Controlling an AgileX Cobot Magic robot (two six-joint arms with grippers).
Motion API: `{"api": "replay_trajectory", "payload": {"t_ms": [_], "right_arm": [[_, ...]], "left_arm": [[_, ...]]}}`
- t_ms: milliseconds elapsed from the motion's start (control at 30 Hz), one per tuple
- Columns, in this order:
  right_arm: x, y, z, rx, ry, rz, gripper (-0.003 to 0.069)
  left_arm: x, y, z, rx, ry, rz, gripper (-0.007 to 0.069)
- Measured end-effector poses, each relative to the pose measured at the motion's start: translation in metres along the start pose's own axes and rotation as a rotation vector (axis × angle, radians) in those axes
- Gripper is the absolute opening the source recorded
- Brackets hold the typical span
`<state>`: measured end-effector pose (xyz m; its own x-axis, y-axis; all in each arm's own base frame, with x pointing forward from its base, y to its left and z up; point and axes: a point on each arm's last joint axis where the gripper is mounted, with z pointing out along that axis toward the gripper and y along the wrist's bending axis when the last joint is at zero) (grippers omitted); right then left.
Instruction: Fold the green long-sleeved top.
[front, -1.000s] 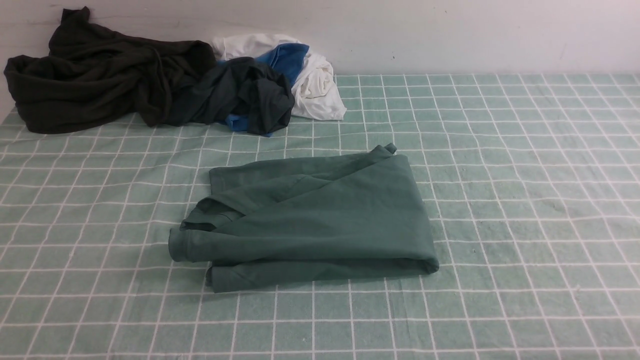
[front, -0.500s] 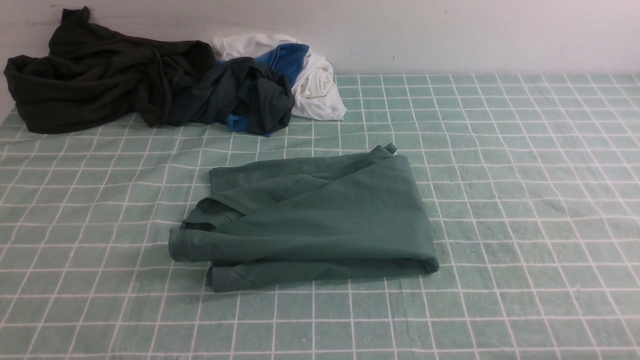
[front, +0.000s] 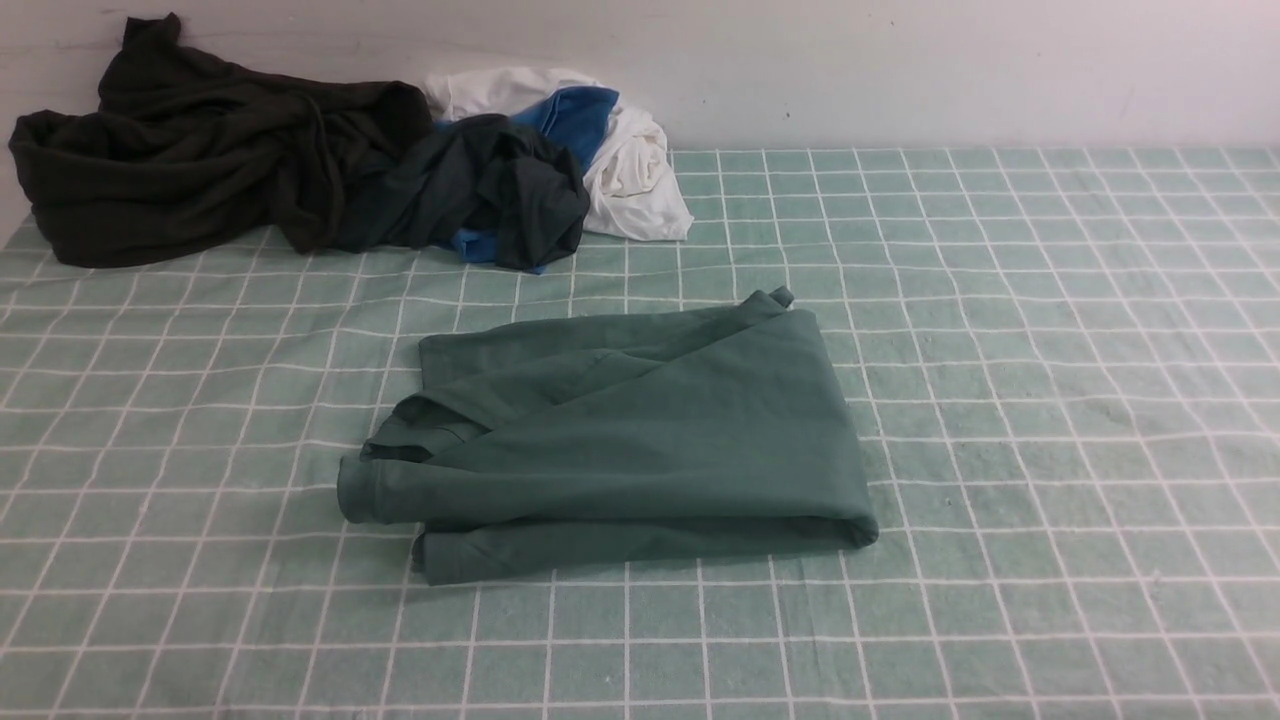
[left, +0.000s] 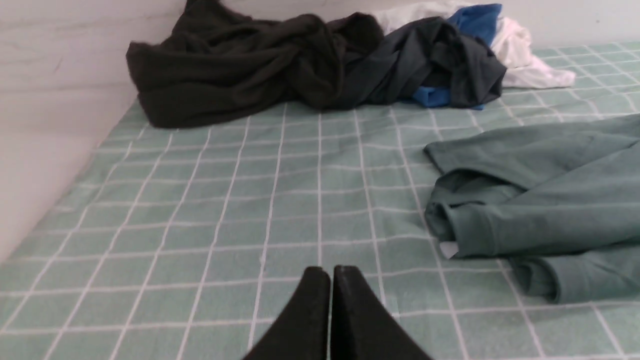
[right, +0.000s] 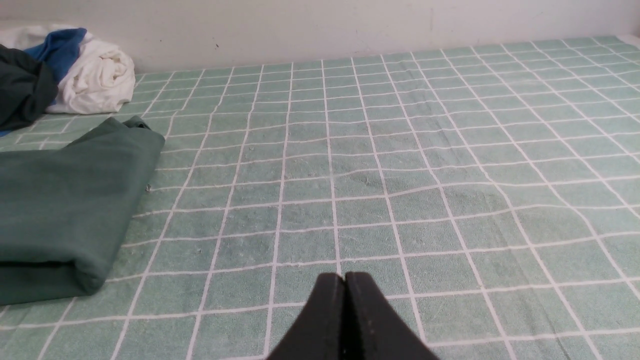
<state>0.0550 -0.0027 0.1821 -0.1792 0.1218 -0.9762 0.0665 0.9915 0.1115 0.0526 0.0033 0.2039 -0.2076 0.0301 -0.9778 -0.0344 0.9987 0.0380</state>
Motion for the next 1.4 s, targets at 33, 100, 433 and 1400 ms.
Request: {"api": "replay_trajectory", "payload": {"t_ms": [33, 100, 433, 1400], "right_arm": [[0.0, 0.0, 0.0, 0.0, 0.0, 0.0, -0.0013], [0.0, 0.0, 0.0, 0.0, 0.0, 0.0, -0.0013], [0.0, 0.0, 0.0, 0.0, 0.001, -0.001, -0.0013], [0.0, 0.0, 0.0, 0.0, 0.001, -0.004, -0.0013]], "left_arm": [[0.002, 0.0, 0.0, -0.002, 0.003, -0.002, -0.0003], [0.019, 0.0, 0.004, -0.018, 0.032, -0.03, -0.0003], [0.027, -0.001, 0.006, -0.017, 0.058, -0.059, -0.0003], [0.027, -0.001, 0.006, -0.016, 0.058, -0.062, -0.0003]]}}
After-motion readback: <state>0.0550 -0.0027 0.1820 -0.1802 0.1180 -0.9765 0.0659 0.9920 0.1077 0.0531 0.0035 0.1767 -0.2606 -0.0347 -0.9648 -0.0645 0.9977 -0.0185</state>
